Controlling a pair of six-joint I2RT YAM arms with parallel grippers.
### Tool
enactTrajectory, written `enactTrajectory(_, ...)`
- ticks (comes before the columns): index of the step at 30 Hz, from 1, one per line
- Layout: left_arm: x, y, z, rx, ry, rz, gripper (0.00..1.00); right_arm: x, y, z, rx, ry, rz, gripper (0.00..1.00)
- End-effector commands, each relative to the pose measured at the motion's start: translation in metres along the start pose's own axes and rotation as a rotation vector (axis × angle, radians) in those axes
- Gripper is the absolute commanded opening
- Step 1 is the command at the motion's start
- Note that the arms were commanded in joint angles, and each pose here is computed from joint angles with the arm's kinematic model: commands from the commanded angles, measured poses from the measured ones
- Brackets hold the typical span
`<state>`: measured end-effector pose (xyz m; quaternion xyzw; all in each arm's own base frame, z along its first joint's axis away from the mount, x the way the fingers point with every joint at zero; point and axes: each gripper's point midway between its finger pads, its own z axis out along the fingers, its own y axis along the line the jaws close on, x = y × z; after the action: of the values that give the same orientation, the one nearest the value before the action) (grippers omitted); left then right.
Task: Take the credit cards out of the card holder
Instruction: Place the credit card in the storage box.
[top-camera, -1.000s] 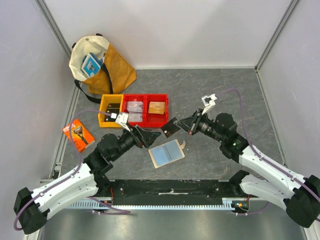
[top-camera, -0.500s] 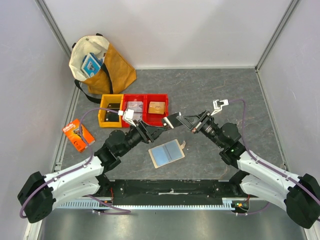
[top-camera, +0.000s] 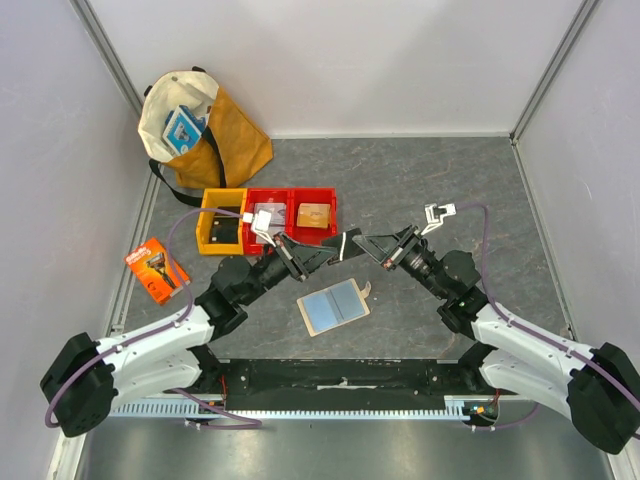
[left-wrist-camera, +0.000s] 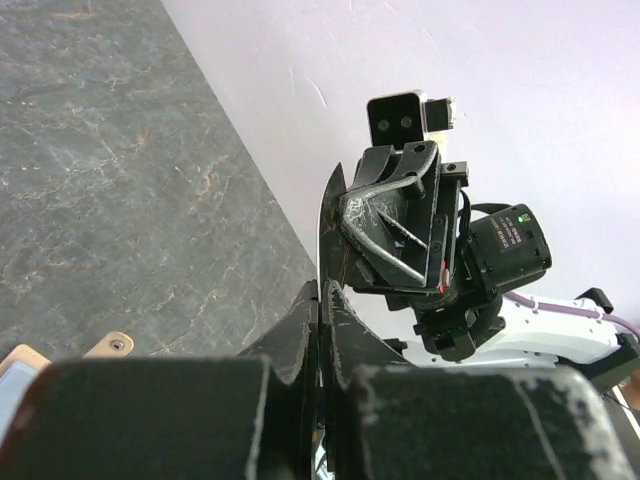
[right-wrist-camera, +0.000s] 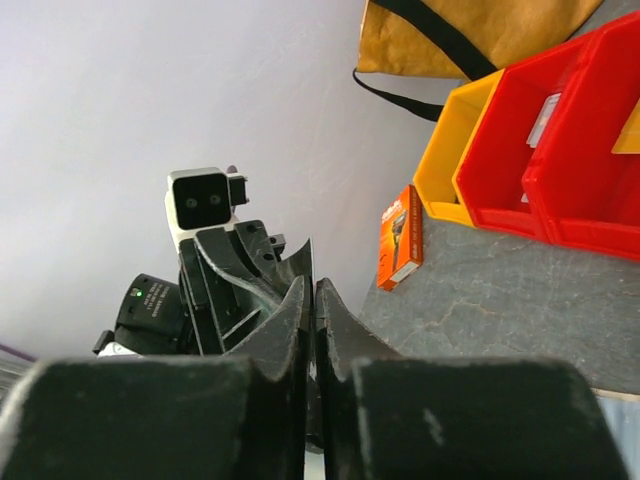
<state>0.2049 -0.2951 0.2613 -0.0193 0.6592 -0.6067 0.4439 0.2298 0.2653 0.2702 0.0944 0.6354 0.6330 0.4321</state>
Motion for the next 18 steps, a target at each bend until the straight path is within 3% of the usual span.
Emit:
enactTrajectory(1, -0.013, -0.023, 0.001, 0.052, -0.020, 0.029, 0.02, -0.003, 0.017, 0.000, -0.061, 0.006, -0.074, 0.19)
enactTrajectory(4, -0.012, -0.016, -0.004, 0.015, 0.026, 0.104, 0.02, -0.001, 0.018, 0.001, -0.052, 0.070, -0.176, 0.44)
enactTrajectory(8, -0.003, -0.015, -0.015, 0.056, 0.166, 0.154, 0.02, 0.003, 0.025, 0.003, -0.114, 0.219, -0.283, 0.61)
enactTrajectory(12, 0.002, -0.017, -0.022, 0.112, 0.272, 0.174, 0.02, 0.016, 0.034, -0.002, -0.241, 0.373, -0.302, 0.61)
enactTrajectory(18, 0.004, -0.032, -0.026, 0.188, 0.356, 0.209, 0.02, 0.023, 0.038, -0.006, -0.305, 0.451, -0.341, 0.56)
